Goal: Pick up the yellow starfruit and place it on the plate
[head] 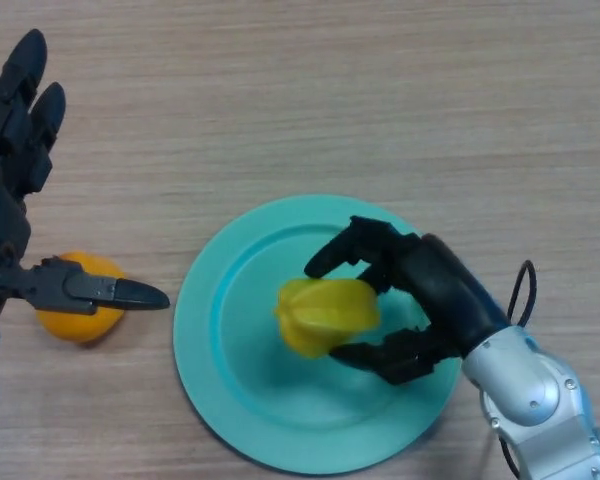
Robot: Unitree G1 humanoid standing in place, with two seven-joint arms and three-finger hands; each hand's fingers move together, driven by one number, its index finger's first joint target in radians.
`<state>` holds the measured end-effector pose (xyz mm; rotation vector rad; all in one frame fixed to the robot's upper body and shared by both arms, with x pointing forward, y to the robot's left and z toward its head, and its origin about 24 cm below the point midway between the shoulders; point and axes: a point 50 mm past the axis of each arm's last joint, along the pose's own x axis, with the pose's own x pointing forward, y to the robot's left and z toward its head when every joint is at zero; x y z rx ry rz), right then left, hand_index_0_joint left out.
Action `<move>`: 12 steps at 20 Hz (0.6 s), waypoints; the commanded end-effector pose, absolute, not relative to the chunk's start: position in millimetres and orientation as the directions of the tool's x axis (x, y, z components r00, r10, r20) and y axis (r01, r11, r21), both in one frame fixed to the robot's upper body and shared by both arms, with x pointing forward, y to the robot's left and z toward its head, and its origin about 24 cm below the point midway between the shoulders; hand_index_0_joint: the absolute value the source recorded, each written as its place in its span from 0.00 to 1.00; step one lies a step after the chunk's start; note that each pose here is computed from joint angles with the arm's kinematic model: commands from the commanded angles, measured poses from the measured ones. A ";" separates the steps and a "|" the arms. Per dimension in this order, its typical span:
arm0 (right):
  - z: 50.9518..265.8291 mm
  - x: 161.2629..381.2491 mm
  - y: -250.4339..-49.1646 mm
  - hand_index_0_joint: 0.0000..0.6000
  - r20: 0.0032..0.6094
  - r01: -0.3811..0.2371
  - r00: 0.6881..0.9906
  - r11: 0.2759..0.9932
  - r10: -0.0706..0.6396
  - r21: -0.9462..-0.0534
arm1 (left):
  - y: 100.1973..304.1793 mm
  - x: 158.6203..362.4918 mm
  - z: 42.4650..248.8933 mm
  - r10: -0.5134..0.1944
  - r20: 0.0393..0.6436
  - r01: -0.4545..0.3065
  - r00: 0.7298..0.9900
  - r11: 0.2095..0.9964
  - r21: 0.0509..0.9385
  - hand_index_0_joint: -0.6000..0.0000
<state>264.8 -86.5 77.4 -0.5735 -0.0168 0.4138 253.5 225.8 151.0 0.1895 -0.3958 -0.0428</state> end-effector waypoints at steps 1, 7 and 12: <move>105.1 267.2 -82.0 0.92 0.062 -0.310 0.908 0.765 0.413 -0.564 | 243.4 239.3 188.1 -0.054 0.559 -0.098 0.827 0.966 0.240 1.00; 118.6 274.8 -87.1 0.00 0.149 -0.207 0.922 0.783 0.356 -0.587 | 242.9 238.0 186.9 -0.059 0.551 -0.109 0.832 0.957 0.267 1.00; 140.2 274.5 -100.3 0.00 0.197 -0.156 0.928 0.810 0.316 -0.565 | 235.3 237.7 184.9 -0.082 0.526 -0.073 0.847 0.961 0.267 1.00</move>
